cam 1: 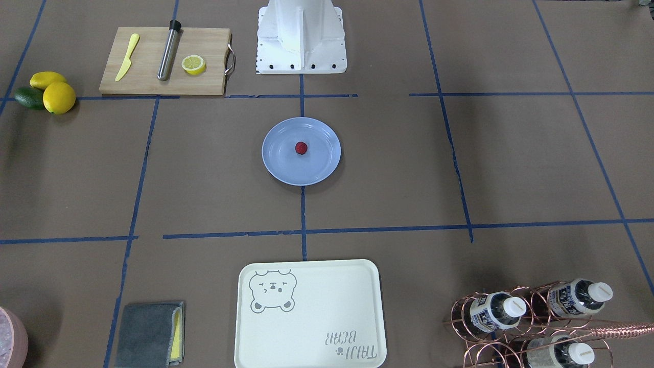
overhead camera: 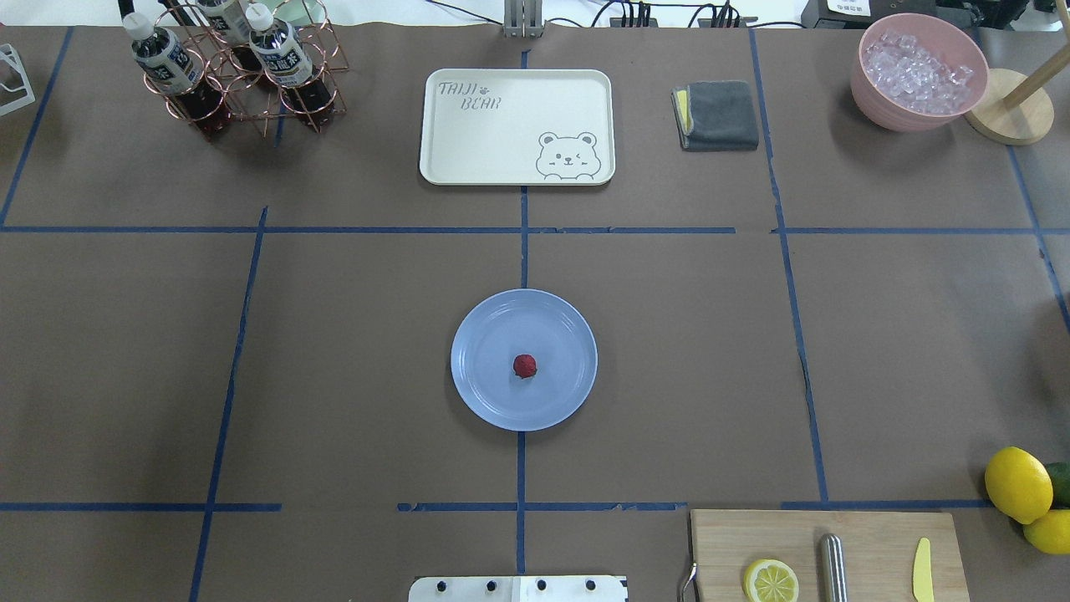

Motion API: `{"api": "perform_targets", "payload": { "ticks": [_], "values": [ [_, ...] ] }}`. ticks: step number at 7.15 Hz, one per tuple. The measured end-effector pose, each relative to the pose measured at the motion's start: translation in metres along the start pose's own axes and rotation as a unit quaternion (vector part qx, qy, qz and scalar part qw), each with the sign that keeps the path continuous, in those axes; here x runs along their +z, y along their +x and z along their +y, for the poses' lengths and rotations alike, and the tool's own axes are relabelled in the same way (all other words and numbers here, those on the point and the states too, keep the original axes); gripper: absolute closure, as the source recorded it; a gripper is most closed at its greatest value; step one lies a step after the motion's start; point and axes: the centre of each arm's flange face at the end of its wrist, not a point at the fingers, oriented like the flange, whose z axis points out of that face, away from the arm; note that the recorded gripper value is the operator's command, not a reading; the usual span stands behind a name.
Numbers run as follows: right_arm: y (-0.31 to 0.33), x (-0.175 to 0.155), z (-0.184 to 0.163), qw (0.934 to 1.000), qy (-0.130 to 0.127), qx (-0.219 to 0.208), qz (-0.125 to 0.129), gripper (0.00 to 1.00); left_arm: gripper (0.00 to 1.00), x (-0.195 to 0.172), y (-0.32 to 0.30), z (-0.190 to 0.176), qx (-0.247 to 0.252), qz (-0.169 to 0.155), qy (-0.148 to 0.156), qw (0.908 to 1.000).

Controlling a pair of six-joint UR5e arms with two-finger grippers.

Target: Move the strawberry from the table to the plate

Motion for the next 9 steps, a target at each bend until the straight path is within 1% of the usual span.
{"api": "perform_targets", "payload": {
  "ticks": [2, 9],
  "values": [
    [0.0027, 0.0016, 0.0058, 0.9999, 0.005, -0.002, -0.01, 0.0, 0.0, 0.0002, 0.0002, 0.0, 0.001, 0.0, 0.001, 1.0],
    [0.0049, 0.0006, 0.0065, 0.9999, 0.007, 0.001, -0.01, 0.0, 0.0, 0.0006, 0.0, 0.0008, 0.001, 0.001, 0.0, 1.0]
  ]
}}
